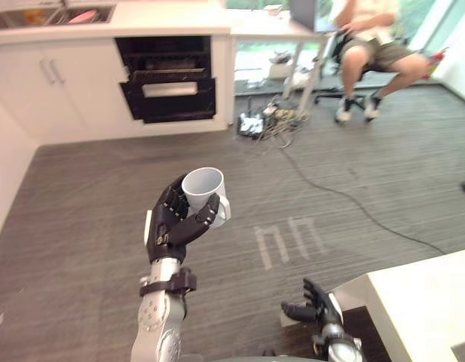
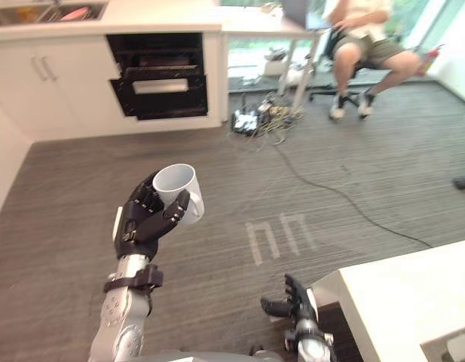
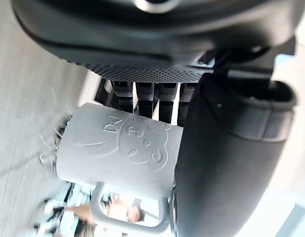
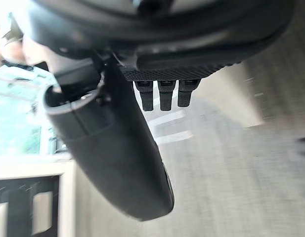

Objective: Walk over to the sink, pick up the cup, carry it to the dishwasher, place the cup inside the dishwasher, then close the dishwasher door

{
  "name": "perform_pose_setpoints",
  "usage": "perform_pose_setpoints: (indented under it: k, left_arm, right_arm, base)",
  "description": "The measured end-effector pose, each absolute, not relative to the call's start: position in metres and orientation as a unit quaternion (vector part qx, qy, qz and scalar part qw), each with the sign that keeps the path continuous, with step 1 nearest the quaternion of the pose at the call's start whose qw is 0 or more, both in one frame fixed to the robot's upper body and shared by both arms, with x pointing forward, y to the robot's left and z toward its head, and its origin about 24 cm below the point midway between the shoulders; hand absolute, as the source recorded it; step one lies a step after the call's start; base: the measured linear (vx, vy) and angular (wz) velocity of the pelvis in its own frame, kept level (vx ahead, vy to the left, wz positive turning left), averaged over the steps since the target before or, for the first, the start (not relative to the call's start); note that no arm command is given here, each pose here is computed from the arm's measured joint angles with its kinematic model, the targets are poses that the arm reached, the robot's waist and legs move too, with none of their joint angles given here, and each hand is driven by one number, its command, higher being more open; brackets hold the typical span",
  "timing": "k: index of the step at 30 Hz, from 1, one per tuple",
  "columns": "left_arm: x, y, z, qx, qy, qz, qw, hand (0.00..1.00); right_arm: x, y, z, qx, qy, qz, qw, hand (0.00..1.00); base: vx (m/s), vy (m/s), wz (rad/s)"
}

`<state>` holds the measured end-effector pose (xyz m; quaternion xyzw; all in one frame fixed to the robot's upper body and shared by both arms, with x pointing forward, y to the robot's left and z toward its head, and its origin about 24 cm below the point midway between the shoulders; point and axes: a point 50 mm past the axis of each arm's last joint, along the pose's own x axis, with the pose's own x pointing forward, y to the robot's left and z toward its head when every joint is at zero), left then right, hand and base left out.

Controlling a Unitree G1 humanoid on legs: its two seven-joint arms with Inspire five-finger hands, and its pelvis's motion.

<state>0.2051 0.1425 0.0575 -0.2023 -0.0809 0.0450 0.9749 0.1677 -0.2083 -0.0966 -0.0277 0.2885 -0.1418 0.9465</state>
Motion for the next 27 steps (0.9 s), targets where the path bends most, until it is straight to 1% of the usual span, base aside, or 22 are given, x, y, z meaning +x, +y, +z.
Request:
perform_pose_setpoints:
  k: [1, 3, 5, 7, 8, 10, 15, 20, 25, 27]
  left_arm:
    - [0.204, 0.143, 0.06, -0.203, -0.085, 0.047, 0.974, 0.3]
    - [0.201, 0.147, 0.065, -0.201, -0.099, 0.051, 0.973, 0.3]
    - [0.201, 0.148, 0.066, -0.201, -0.101, 0.052, 0.973, 0.3]
    - [0.199, 0.149, 0.067, -0.201, -0.105, 0.055, 0.972, 0.3]
    - [0.199, 0.149, 0.067, -0.201, -0.105, 0.056, 0.972, 0.3]
    - [0.196, 0.15, 0.065, -0.198, -0.098, 0.056, 0.974, 0.3]
    - [0.19, 0.143, 0.067, -0.21, -0.099, 0.041, 0.972, 0.3]
    - [0.191, 0.141, 0.066, -0.202, -0.095, 0.028, 0.974, 0.3]
    - [0.211, 0.123, 0.068, -0.2, -0.1, -0.018, 0.975, 0.3]
    - [0.222, 0.111, 0.068, -0.212, -0.093, -0.03, 0.972, 0.3]
  right_arm:
    - [0.173, -0.212, -0.092, -0.028, 0.275, -0.151, 0.949, 0.9]
    - [0.191, -0.231, -0.076, -0.037, 0.233, -0.184, 0.954, 0.9]
    - [0.196, -0.244, -0.067, -0.05, 0.217, -0.204, 0.953, 0.9]
    - [0.198, -0.251, -0.063, -0.055, 0.209, -0.215, 0.952, 0.9]
    - [0.198, -0.25, -0.063, -0.054, 0.209, -0.215, 0.953, 0.9]
    - [0.198, -0.236, -0.068, -0.033, 0.215, -0.207, 0.954, 0.9]
    - [0.193, -0.231, -0.075, -0.026, 0.234, -0.199, 0.951, 0.9]
    - [0.186, -0.226, -0.08, -0.021, 0.248, -0.199, 0.948, 0.9]
    - [0.181, -0.231, -0.078, -0.036, 0.244, -0.2, 0.948, 0.9]
    - [0.193, -0.235, -0.063, -0.046, 0.212, -0.195, 0.956, 0.9]
  base:
    - [-0.17, -0.006, 1.43]
    - [-0.11, 0.021, 1.15]
    - [-0.01, 0.108, 1.15]
    - [0.03, 0.233, 0.81]
    - [0.07, 0.332, 0.33]
    - [0.12, 0.337, 0.27]
    - [0.22, 0.313, 0.41]
    - [0.44, 0.158, 0.54]
    - [0.76, 0.068, 0.9]
    - [0.74, 0.023, 0.56]
